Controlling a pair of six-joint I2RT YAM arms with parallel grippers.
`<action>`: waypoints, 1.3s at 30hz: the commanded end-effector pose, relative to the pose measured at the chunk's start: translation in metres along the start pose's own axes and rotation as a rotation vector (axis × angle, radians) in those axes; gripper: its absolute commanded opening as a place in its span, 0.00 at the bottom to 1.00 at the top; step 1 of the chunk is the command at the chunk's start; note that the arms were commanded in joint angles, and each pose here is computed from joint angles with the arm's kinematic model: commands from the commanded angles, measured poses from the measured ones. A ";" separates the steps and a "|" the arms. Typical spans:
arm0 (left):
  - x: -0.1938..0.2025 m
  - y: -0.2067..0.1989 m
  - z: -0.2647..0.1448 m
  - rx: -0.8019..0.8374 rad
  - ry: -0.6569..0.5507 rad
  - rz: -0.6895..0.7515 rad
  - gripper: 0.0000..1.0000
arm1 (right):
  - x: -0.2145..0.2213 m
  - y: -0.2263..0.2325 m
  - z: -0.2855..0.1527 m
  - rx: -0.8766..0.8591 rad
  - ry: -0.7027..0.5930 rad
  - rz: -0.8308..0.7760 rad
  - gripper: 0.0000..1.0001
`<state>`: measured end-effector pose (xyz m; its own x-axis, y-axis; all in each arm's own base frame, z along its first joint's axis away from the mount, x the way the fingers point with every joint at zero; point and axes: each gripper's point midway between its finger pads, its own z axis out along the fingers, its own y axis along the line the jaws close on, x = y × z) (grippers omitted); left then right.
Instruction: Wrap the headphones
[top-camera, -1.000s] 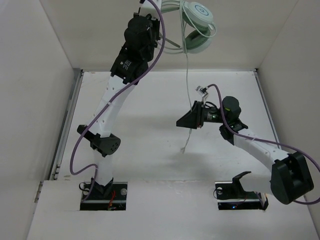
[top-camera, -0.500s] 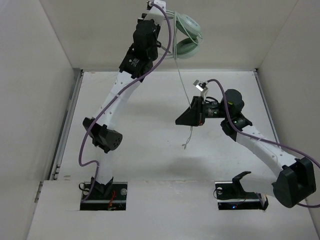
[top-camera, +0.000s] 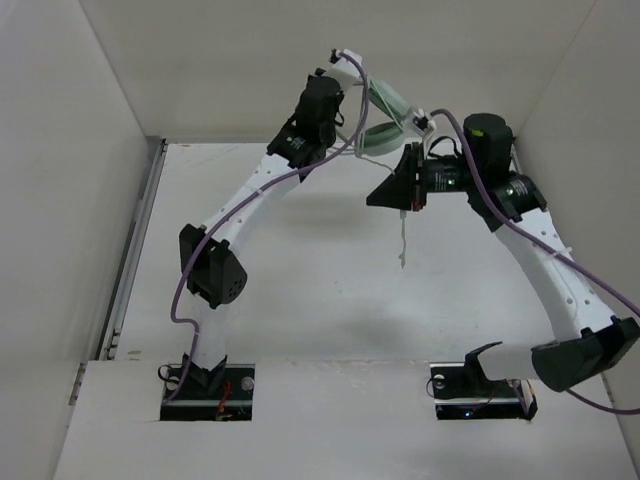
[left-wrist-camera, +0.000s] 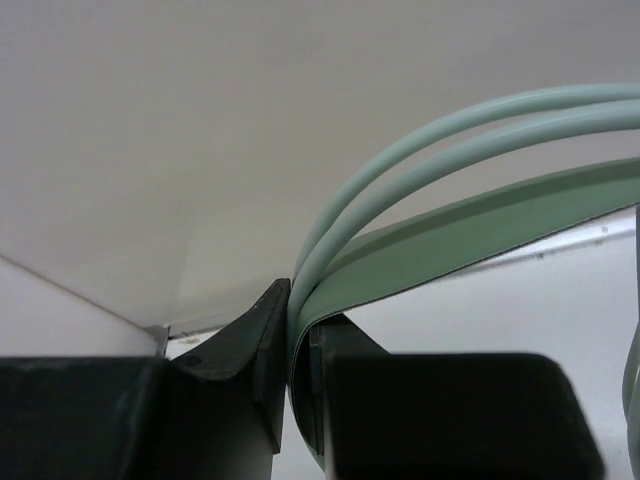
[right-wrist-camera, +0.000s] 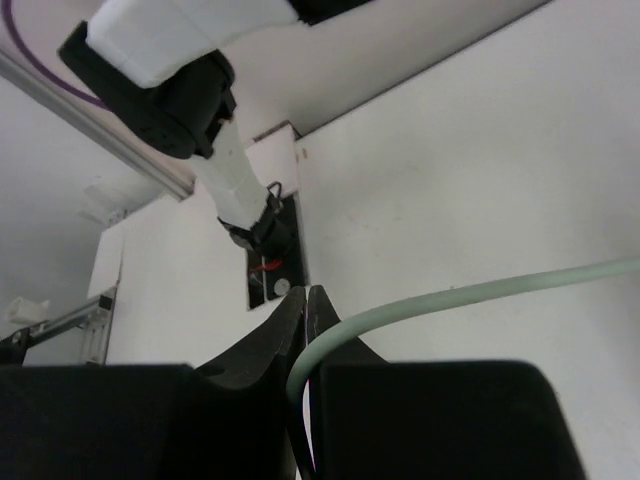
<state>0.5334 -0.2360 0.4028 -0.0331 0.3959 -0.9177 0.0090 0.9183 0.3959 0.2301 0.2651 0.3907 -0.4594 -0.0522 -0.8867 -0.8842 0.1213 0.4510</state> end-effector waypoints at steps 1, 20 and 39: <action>-0.038 0.020 -0.025 -0.024 -0.117 -0.072 0.03 | 0.012 -0.012 -0.018 0.095 0.139 -0.070 0.09; 0.010 -0.042 -0.099 0.317 -0.009 0.027 0.00 | -0.022 -0.105 -0.108 0.714 0.501 -0.721 0.01; -0.006 -0.080 -0.161 0.537 -0.039 -0.007 0.01 | -0.111 -0.169 -0.126 1.026 0.306 -1.079 0.04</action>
<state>0.3931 -0.3144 0.3253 -0.0841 0.5084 -0.8570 0.5160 0.7580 0.3990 0.3967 0.1334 0.4005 0.1753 -0.7547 -0.6323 -0.5411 0.4627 -0.7022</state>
